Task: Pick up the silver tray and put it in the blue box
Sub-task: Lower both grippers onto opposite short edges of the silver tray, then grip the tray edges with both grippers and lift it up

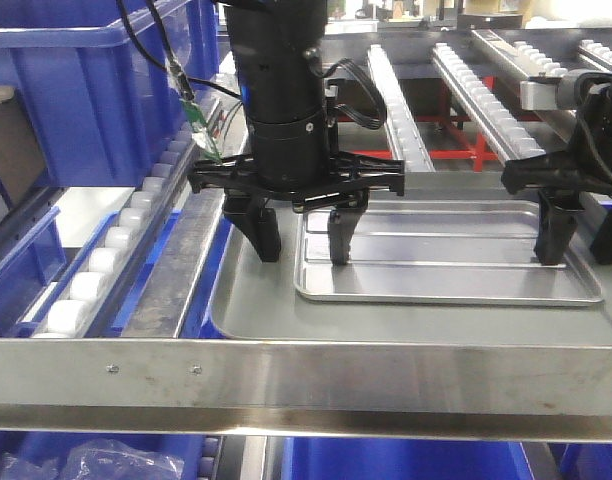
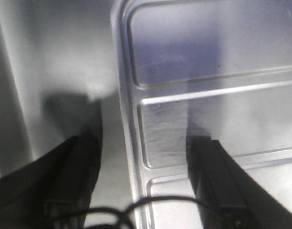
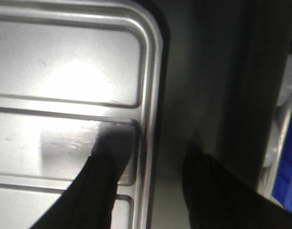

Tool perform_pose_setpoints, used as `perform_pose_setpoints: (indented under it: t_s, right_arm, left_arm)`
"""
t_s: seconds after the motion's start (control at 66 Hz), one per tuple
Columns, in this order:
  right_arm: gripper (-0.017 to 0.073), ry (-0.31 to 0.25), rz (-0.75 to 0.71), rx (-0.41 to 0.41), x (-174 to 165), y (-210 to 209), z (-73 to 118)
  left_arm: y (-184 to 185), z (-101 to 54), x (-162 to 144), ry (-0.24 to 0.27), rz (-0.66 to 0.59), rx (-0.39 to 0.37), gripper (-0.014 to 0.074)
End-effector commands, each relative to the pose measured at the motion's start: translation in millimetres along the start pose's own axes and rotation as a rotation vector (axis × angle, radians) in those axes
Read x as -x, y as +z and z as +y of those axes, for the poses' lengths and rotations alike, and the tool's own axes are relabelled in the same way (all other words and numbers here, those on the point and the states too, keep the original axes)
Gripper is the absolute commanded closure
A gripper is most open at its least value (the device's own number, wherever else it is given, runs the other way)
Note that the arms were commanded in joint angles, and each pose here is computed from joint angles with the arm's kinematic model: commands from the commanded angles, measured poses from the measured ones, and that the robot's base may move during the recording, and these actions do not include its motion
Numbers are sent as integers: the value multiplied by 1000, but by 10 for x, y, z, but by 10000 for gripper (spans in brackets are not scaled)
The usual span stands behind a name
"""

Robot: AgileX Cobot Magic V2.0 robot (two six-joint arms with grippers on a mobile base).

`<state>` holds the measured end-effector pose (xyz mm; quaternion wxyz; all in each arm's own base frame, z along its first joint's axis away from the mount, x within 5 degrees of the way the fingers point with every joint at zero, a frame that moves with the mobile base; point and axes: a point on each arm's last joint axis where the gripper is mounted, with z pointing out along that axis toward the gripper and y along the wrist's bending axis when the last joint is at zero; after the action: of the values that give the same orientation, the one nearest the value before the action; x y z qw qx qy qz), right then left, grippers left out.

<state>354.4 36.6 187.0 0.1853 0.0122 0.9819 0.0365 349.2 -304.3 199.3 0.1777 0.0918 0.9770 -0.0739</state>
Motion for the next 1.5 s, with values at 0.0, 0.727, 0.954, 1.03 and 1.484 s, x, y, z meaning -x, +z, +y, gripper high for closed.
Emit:
perform_pose_setpoints:
  t_s: [0.0, 0.727, 0.954, 1.03, 1.484]
  right_arm:
    - [161, -10, -114, 13, 150, -196, 24]
    - [503, -15, -174, 24, 107, -728, 40]
    - [503, -32, -246, 50, -56, -1353, 114]
    - [503, -36, -271, 74, -119, -1508, 206]
    - [501, -67, -322, 190, -199, -1935, 751]
  left_arm:
    - [-254, -42, 113, -13, -83, -47, 295]
    - [-679, -15, 224, 3, -121, -18, 692]
    - [-1390, 111, 214, 57, -211, -14, 691]
    - [-1598, 194, 188, 65, -231, 27, 691]
    - [-2195, 643, -397, 30, -253, 56, 691]
